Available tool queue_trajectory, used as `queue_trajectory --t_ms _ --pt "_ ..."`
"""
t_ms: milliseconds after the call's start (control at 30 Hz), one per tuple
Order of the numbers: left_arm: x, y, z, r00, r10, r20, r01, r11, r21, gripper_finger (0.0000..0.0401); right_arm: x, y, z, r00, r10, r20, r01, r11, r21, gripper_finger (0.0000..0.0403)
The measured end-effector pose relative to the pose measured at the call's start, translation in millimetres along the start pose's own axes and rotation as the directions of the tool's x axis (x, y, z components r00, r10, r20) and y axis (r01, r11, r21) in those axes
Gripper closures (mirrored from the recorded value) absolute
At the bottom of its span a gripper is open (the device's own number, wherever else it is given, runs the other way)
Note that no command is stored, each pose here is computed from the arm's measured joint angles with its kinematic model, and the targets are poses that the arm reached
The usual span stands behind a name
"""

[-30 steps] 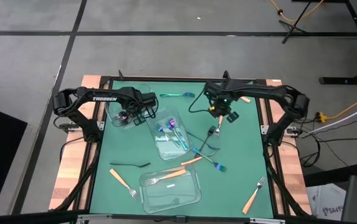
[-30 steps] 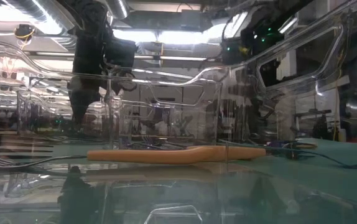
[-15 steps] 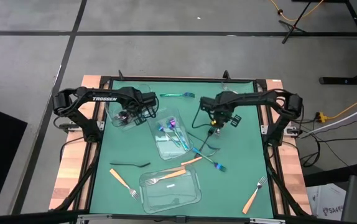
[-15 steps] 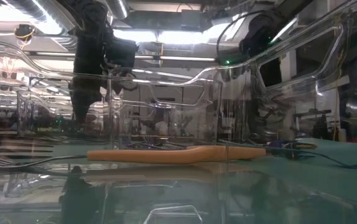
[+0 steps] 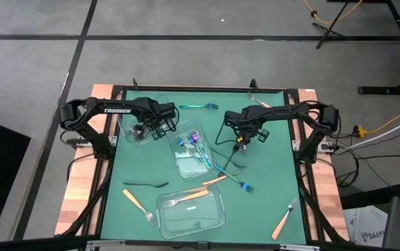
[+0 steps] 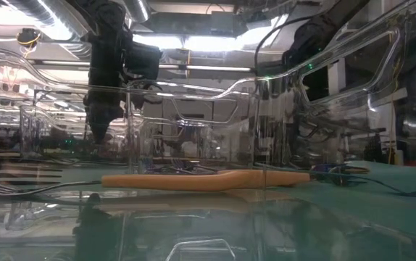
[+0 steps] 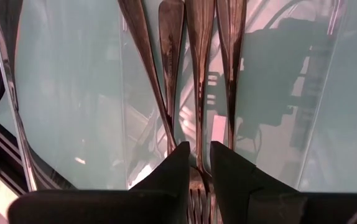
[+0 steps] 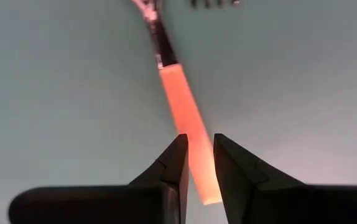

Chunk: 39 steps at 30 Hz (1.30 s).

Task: Sort silverware by color (type)
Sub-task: Put the yellow fork into the bottom transparent bin

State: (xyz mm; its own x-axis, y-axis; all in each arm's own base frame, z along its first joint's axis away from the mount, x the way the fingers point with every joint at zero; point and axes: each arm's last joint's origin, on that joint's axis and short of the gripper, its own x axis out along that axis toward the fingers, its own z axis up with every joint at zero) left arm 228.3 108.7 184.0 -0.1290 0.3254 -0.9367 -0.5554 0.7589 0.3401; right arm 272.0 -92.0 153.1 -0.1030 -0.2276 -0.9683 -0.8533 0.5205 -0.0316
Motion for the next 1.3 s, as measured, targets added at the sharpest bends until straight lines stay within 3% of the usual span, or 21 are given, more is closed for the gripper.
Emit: queue_trajectory --t_ms 367,933,1300 --pt "0 0 0 1.0 0.0 -0.001 0.0 1.0 0.0 0.0344 0 0 2 0.997 0.017 0.075 -0.017 1.0 0.002 0.0336" --pt "0 0 0 1.0 -0.002 -0.002 0.002 1.0 0.001 0.0344 15 13 3 0.996 0.06 0.063 -0.058 0.998 -0.035 0.0336" --pt "0 0 0 1.0 -0.004 -0.001 0.004 1.0 0.011 0.0344 21 16 4 0.997 0.04 0.07 -0.04 0.999 0.003 0.0336"
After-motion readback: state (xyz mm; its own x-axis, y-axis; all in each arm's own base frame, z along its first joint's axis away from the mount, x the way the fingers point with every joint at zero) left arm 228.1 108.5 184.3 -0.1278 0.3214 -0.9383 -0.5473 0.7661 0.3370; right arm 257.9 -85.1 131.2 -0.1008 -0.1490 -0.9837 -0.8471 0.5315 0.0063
